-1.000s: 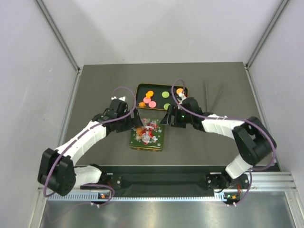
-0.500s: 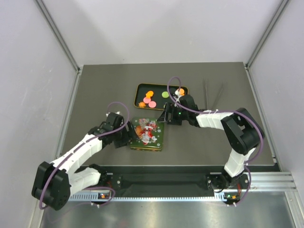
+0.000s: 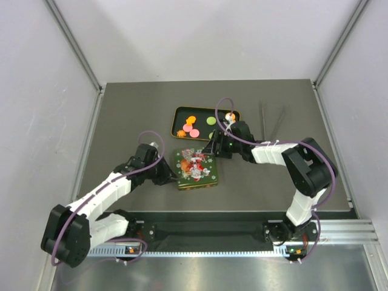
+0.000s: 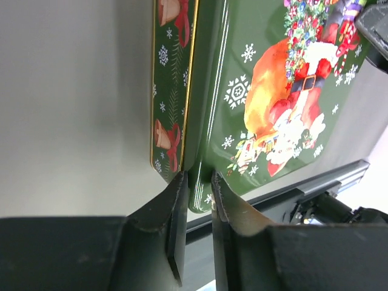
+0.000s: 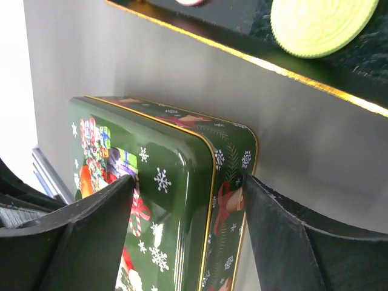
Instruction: Pack the cookies
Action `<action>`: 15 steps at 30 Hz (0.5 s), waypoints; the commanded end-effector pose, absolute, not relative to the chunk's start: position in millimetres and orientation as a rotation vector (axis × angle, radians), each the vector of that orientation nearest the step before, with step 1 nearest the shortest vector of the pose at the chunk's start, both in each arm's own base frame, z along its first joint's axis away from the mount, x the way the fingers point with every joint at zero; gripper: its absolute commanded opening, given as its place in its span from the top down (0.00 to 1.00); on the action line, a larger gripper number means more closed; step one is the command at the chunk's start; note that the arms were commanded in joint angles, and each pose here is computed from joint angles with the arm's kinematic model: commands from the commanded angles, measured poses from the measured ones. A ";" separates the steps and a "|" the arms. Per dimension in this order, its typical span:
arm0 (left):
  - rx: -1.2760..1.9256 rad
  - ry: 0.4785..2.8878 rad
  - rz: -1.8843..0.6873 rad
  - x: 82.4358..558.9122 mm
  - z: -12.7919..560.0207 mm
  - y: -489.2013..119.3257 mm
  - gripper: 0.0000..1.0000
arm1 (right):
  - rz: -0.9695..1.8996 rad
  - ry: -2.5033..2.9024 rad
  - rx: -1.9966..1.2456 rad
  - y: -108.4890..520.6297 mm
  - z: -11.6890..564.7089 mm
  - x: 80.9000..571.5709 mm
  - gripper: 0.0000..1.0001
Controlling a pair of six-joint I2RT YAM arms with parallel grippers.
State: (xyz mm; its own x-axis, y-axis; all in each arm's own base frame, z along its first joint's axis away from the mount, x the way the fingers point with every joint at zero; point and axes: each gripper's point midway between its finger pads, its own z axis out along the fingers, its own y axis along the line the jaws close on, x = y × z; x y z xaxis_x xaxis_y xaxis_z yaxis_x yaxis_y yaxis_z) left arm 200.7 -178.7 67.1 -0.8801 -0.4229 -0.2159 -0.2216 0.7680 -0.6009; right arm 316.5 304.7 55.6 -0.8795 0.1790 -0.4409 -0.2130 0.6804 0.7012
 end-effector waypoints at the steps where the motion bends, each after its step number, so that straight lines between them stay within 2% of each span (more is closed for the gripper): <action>1: -0.567 2.773 -0.621 176.0 21.0 -154.7 0.79 | 1.104 2.432 -0.025 305.1 44.4 309.7 0.30; 5: -0.549 2.753 -0.609 182.5 28.2 -154.3 0.78 | 1.099 2.427 -0.028 303.0 49.3 308.0 0.34; 8: -0.516 2.729 -0.600 192.8 39.4 -155.6 0.75 | 1.110 2.418 -0.028 303.0 55.1 305.7 0.44; 10: -0.496 2.725 -0.590 196.6 43.3 -155.4 0.73 | 1.108 2.413 -0.019 300.3 57.8 303.4 0.46; 15: -0.406 2.677 -0.595 216.5 65.8 -160.9 0.62 | 1.078 2.383 -0.021 293.3 73.1 301.0 0.43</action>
